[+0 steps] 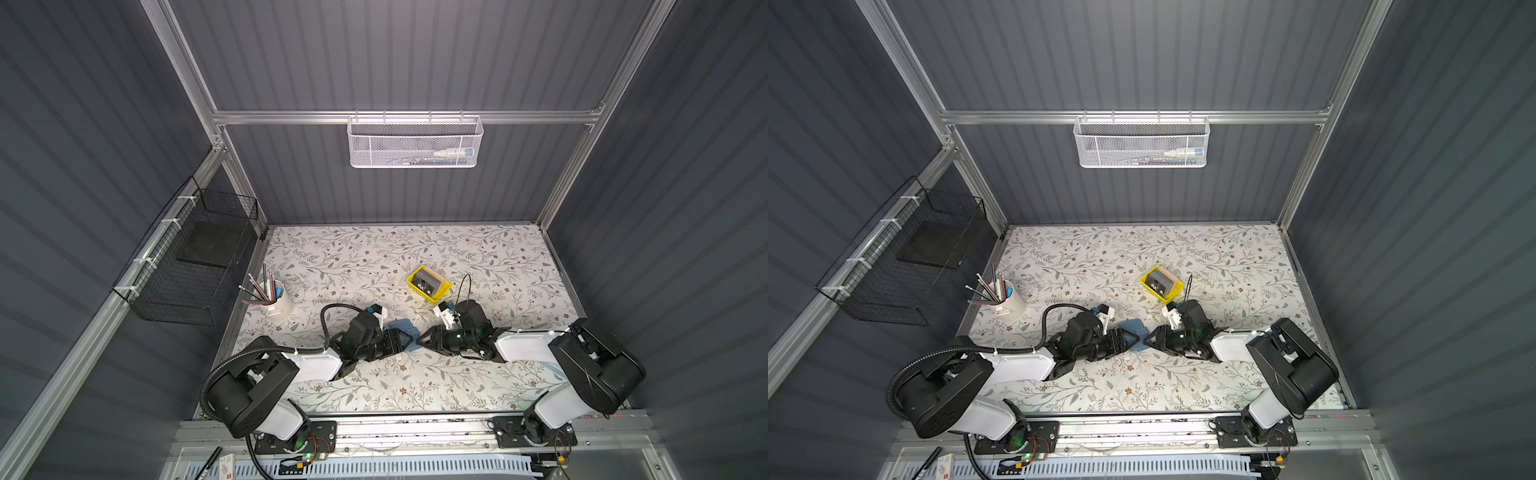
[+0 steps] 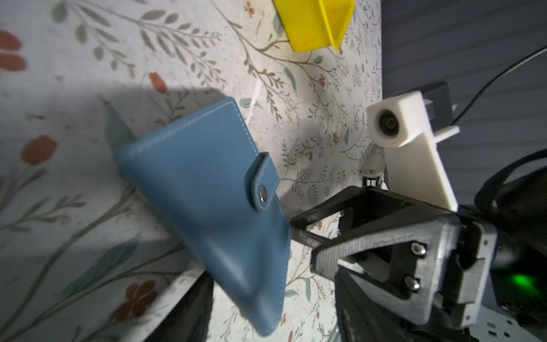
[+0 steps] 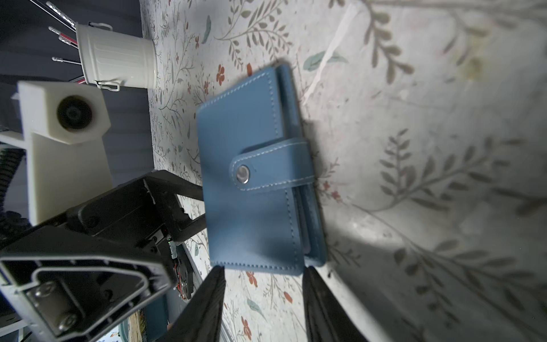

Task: Insert credit cards into a card holder
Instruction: Rotate the card holder at the center of the table.

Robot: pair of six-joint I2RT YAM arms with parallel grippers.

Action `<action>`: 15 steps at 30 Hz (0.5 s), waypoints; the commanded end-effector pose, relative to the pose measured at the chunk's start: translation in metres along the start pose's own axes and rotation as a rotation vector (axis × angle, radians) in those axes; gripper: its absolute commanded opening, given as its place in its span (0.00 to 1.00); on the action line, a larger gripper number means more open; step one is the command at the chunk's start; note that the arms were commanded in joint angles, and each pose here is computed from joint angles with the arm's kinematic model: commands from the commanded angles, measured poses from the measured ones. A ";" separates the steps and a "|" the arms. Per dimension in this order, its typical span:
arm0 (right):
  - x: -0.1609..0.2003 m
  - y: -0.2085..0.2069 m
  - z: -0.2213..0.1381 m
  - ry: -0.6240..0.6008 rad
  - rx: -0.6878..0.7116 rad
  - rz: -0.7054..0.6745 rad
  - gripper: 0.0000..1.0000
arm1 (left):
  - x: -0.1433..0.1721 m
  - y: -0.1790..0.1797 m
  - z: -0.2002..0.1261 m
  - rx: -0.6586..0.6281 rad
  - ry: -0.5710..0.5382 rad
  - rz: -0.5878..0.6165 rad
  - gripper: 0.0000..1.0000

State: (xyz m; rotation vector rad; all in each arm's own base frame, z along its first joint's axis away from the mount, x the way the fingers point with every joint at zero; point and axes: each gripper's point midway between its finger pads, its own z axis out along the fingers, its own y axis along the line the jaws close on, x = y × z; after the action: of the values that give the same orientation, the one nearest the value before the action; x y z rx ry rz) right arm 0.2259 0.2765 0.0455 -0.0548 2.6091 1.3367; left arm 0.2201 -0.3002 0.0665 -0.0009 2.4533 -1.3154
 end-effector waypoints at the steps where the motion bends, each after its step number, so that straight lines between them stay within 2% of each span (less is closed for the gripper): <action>1: -0.003 0.001 -0.005 -0.031 0.031 -0.025 0.47 | -0.002 -0.022 -0.004 0.145 0.008 0.085 0.65; 5: -0.010 -0.003 -0.012 -0.060 0.081 -0.038 0.48 | -0.004 -0.032 -0.011 0.274 0.010 0.084 0.66; 10: -0.018 -0.004 -0.018 -0.077 0.093 -0.040 0.47 | -0.002 -0.033 -0.009 0.344 0.016 0.047 0.63; 12: -0.018 -0.004 -0.019 -0.076 0.101 -0.046 0.47 | -0.002 -0.032 -0.006 0.357 0.019 0.031 0.60; 14: -0.018 -0.005 -0.019 -0.072 0.107 -0.049 0.46 | -0.001 -0.031 -0.004 0.368 0.018 0.019 0.45; 15: -0.018 -0.006 -0.018 -0.070 0.110 -0.051 0.46 | -0.001 -0.030 -0.003 0.372 0.019 0.012 0.45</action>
State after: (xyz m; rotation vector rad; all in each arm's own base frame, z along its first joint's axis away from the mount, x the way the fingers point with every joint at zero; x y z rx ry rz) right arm 0.2383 0.2586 0.0527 -0.0307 2.5971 1.1920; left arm 0.2174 -0.3110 0.0759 0.0861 2.2713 -1.6596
